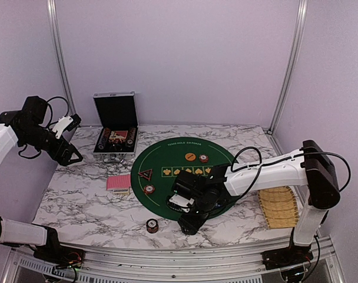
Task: Distribute texas hold em gaming equipment
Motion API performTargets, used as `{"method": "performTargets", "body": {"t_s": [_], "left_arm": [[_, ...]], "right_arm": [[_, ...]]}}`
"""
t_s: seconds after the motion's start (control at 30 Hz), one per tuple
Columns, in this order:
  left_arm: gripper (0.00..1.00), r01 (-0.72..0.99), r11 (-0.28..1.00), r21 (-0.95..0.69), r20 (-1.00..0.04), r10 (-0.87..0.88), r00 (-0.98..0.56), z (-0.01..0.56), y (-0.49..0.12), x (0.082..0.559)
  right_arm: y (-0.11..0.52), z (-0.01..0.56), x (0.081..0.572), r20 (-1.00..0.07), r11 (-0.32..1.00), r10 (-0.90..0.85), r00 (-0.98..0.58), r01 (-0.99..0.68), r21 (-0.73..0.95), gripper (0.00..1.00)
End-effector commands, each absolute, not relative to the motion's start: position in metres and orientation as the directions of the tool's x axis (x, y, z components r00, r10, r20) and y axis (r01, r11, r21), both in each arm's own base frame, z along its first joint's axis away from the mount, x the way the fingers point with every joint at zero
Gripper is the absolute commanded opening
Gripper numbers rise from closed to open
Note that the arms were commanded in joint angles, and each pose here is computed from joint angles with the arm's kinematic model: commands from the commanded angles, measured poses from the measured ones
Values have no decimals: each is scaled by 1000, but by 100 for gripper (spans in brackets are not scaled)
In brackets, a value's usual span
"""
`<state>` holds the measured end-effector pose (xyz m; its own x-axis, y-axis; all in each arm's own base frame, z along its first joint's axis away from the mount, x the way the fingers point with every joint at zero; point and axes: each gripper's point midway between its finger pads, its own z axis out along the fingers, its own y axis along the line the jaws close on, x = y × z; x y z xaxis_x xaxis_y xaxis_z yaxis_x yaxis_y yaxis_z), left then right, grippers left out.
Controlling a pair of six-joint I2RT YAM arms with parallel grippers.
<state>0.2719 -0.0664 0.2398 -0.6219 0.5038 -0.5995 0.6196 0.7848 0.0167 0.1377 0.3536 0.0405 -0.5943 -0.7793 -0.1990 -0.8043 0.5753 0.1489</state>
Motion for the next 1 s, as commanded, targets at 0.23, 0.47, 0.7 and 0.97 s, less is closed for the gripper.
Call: {"method": "performTargets", "body": {"t_s": [0.23, 0.47, 0.7, 0.97], "left_arm": [[99, 630, 776, 20, -594, 516, -617, 245, -67, 266], [99, 630, 776, 18, -592, 516, -619, 244, -67, 265], [99, 629, 777, 20, -593, 516, -618, 244, -66, 266], [99, 630, 777, 21, -593, 517, -618, 244, -66, 265]], "right_arm": [[349, 36, 136, -195, 565, -792, -579, -815, 126, 56], [352, 43, 137, -211, 566, -786, -581, -814, 132, 47], [353, 50, 138, -220, 565, -785, -579, -815, 129, 31], [353, 60, 140, -229, 568, -782, -580, -814, 122, 29]]}}
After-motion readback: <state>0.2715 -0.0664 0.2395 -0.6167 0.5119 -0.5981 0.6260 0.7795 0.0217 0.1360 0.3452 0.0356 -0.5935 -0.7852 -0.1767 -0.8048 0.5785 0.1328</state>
